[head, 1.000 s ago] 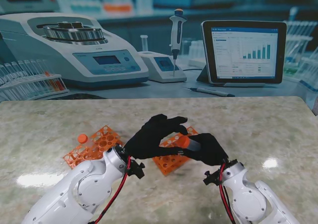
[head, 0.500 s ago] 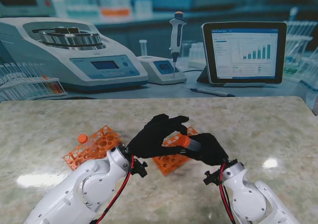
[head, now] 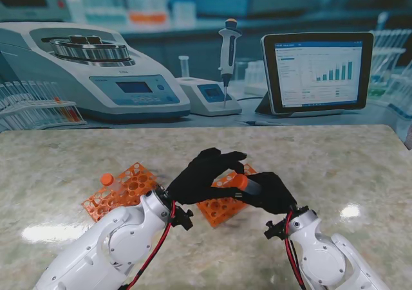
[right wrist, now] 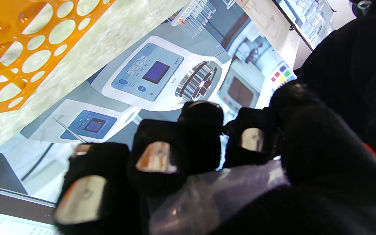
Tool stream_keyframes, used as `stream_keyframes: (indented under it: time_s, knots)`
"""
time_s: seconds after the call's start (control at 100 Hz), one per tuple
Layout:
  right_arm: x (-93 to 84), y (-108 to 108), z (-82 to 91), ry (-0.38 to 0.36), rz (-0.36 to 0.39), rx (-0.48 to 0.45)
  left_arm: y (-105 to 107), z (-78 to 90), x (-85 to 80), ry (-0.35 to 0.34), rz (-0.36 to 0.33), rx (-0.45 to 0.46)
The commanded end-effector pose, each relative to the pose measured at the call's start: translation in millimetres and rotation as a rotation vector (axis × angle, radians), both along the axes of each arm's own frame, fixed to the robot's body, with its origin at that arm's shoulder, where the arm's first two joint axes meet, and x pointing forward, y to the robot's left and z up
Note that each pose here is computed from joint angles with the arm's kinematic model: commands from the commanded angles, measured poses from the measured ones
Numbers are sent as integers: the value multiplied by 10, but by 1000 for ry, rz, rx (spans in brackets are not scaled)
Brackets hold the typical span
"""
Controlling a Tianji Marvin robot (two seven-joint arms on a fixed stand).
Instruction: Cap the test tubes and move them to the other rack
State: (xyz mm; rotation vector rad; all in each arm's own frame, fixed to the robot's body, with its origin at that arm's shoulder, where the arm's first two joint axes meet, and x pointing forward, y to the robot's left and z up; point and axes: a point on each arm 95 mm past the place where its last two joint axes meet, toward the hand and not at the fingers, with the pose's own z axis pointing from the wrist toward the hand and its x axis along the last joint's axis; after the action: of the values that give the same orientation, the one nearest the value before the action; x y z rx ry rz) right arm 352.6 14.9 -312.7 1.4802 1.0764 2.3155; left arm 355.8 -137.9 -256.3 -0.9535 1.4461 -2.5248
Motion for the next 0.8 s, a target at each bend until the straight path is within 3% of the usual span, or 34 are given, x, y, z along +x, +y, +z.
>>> stream_keyframes:
  time_s: [0.0, 0.79]
  knots:
    - [-26, 32, -9, 6, 5, 4, -25, -3, -8, -7, -6, 0]
    - [-26, 38, -13, 6, 7, 3, -6, -37, -29, -52, -32, 14]
